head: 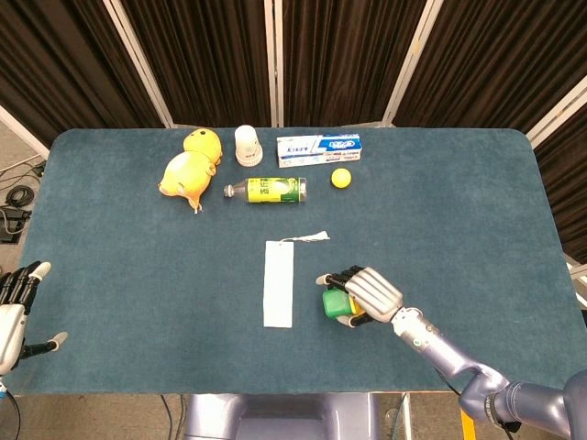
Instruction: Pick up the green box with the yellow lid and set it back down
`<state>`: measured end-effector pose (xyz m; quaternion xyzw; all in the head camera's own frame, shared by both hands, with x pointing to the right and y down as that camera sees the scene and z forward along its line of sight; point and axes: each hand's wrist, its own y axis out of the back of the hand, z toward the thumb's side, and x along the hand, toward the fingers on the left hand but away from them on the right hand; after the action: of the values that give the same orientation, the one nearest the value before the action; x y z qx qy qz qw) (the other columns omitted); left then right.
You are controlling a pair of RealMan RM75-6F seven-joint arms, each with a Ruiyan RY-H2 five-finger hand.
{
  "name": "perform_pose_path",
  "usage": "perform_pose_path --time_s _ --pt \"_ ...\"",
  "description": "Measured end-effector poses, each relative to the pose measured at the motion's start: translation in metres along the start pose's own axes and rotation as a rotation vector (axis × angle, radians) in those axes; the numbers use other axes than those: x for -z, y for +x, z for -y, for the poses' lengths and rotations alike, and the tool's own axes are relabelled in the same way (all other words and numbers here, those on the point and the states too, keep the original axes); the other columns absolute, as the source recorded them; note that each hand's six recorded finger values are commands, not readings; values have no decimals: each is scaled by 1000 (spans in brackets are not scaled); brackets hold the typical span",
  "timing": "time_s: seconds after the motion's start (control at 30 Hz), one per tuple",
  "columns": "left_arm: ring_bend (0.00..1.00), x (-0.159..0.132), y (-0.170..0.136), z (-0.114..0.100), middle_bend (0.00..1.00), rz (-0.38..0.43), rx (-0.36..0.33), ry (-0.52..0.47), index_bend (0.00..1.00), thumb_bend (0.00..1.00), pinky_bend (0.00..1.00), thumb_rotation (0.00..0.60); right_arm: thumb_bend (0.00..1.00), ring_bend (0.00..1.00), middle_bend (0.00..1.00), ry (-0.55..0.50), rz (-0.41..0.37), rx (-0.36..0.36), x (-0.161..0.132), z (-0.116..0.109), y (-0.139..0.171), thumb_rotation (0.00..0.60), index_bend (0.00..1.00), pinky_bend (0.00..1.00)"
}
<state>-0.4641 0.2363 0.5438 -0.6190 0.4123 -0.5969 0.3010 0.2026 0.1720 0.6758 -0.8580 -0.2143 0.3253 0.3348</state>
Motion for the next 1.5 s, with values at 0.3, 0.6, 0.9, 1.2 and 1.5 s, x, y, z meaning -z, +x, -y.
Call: perform_pose_path --time_s 0.3,0.6,0.9,1.2,1.5 --pt "0 -1 -1 0 0 5 4 3 0 0 0 600 160 0 0 64 40 -93 17 0 27 600 0 0" --pt "0 -5 -4 -1 0 17 6 6 0 0 0 600 160 0 0 194 34 -108 23 -22 58 600 0 0" --pt "0 -7 -5 -2 0 21 2 4 0 0 0 600 158 0 0 405 -9 -134 4 -24 65 600 0 0" --pt "0 -5 -4 -2 0 15 8 -1 0 0 0 600 159 0 0 801 -77 -234 -20 2 56 600 0 0" --pt "0 -1 -2 -3 0 7 12 -12 0 0 0 600 198 0 5 1034 -146 -324 -24 35 25 600 0 4"
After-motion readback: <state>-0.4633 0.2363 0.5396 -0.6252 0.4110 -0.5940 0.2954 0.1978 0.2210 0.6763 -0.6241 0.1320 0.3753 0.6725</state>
